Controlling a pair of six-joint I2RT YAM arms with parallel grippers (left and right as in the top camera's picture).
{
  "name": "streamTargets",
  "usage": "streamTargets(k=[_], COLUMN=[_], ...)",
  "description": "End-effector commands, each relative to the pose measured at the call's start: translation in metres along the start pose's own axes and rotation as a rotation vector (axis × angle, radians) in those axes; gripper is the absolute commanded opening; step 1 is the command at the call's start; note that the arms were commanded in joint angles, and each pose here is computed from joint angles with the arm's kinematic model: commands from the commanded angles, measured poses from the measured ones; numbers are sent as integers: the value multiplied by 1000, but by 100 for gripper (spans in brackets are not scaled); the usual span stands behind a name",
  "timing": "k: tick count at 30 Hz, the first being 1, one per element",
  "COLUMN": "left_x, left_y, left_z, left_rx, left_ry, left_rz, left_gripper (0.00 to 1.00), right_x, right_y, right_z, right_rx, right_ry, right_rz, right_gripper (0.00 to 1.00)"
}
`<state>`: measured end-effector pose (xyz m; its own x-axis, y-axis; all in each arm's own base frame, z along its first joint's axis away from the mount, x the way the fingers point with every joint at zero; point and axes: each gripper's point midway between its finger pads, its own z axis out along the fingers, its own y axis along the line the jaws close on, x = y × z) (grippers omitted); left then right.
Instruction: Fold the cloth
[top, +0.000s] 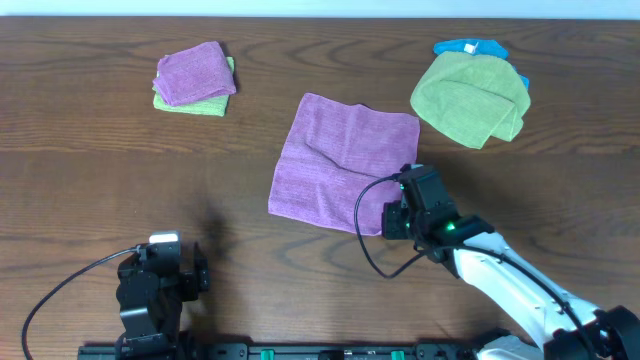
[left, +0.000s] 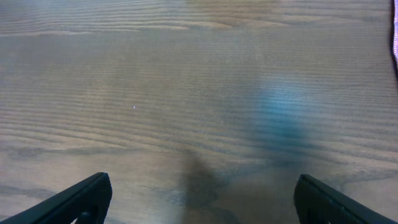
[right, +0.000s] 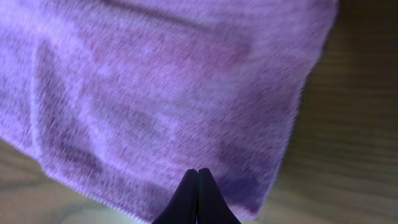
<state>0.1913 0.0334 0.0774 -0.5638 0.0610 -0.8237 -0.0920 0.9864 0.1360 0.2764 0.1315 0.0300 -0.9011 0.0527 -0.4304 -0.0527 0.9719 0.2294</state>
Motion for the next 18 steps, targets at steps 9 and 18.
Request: streamTargets(k=[9,18], left_x=[3,3], left_y=[1,1], left_z=[1,1], left_rx=[-5,-5], left_ry=[6,6], left_rz=[5,5], left_gripper=[95,95], right_x=[-1,16], right_y=[-19,-11], right_z=[16,18], right_rx=[-3,-45], right_ry=[32,106], right_rz=[28,26], right_gripper=[1,1])
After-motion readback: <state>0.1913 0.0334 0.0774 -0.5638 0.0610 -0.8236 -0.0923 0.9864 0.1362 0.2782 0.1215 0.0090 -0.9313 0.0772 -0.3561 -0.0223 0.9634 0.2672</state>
